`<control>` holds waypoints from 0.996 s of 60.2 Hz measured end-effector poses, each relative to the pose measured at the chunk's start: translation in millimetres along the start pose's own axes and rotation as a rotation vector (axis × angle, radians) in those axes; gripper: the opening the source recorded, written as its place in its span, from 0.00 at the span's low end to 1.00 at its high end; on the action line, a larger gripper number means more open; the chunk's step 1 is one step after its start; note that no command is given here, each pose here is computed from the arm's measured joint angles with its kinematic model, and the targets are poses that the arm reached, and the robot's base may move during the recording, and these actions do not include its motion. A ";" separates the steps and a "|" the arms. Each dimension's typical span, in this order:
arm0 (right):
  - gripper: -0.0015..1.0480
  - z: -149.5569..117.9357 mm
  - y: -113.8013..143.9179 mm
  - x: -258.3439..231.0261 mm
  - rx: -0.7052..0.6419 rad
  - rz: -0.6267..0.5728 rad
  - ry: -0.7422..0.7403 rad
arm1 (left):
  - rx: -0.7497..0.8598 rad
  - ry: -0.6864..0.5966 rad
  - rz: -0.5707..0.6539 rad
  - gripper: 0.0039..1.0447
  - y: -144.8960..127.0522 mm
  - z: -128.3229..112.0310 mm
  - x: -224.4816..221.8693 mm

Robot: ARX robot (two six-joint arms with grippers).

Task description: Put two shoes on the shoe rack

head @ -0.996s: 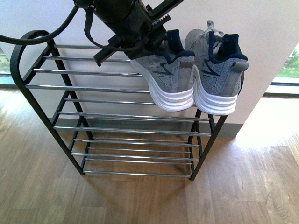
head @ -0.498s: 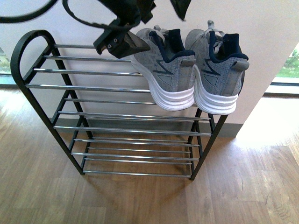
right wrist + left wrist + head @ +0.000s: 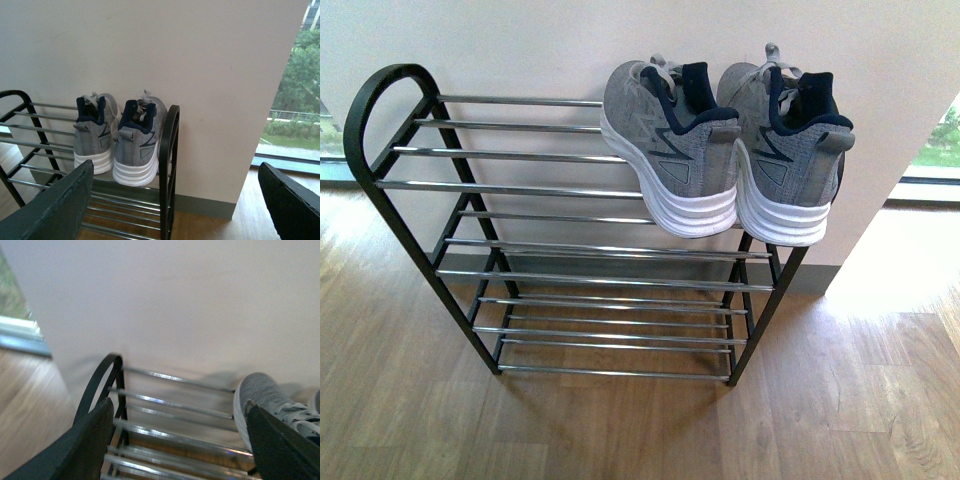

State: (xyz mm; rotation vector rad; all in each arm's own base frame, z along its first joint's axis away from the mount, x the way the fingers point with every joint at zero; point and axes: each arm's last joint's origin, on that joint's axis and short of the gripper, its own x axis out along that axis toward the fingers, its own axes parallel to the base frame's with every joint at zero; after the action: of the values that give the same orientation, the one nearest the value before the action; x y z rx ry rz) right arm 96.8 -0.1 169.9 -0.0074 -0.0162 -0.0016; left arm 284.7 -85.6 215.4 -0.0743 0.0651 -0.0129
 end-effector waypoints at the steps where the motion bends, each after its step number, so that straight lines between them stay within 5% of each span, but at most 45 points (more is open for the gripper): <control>1: 0.91 0.0 0.0 0.0 0.000 0.000 0.000 | 0.007 -0.012 -0.002 0.56 1.8 -0.3 -2.6; 22: 0.91 0.0 0.0 0.0 0.000 0.000 0.000 | 0.058 -0.050 0.006 0.01 48.3 -23.4 -62.8; 60: 0.91 0.0 0.0 0.0 0.000 0.000 0.000 | 0.064 -0.068 0.016 0.01 87.0 -49.6 -128.1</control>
State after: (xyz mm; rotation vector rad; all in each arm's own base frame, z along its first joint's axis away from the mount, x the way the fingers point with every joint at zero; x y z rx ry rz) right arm 96.8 -0.1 169.9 -0.0074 -0.0162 -0.0020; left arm 154.6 -0.6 167.7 -0.0101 -0.0029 0.0030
